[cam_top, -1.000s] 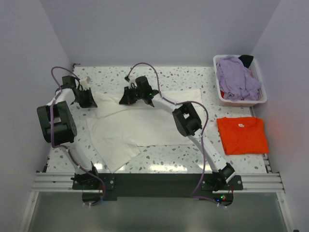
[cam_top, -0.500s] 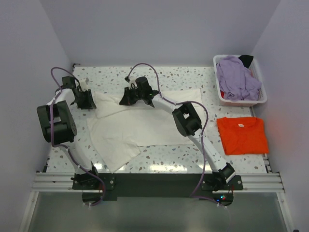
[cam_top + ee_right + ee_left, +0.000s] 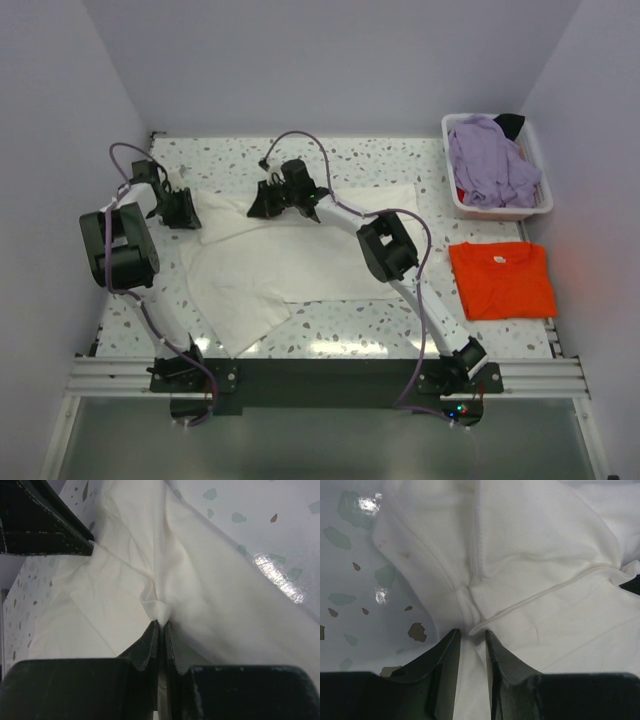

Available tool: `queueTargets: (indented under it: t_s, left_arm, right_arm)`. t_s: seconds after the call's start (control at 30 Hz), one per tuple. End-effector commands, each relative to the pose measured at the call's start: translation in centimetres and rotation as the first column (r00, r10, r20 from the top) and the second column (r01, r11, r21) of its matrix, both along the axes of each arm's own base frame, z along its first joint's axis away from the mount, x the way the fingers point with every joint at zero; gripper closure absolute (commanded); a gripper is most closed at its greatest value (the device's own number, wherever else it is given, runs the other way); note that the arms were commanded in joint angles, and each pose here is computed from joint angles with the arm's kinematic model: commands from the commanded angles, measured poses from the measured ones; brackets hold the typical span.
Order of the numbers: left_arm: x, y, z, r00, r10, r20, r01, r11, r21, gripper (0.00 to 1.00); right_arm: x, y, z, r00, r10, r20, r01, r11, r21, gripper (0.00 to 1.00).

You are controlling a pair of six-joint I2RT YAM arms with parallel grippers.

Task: Fold and stack the t-shirts
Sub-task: Fold the tshirt

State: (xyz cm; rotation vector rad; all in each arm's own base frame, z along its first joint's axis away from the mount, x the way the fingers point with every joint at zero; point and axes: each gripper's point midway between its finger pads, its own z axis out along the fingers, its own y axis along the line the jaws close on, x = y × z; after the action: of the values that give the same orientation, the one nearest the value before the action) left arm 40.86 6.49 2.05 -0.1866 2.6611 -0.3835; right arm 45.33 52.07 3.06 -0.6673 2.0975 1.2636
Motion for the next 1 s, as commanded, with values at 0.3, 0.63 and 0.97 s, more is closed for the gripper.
queueTargets:
  t_s: [0.3, 0.63, 0.97]
  left_arm:
    - [1.3, -0.2, 1.2, 0.998, -0.005, 0.057, 0.007, 0.999, -0.038, 0.76]
    - [1.7, 0.0, 2.6, 0.996, -0.005, 0.091, 0.008, 1.000, -0.024, 0.98]
    - [-1.0, -1.5, 6.6, 0.968, -0.152, 0.199, 0.149, 0.988, 0.029, 1.00]
  right_arm:
    - [-0.4, 0.7, 4.5, 0.996, 0.042, 0.082, -0.047, 0.997, 0.054, 1.00]
    - [-0.6, 0.7, 4.6, 0.995, 0.052, 0.084, -0.057, 0.997, 0.056, 1.00]
    - [-1.3, 0.6, 6.5, 0.993, 0.073, 0.098, -0.081, 0.994, 0.079, 1.00]
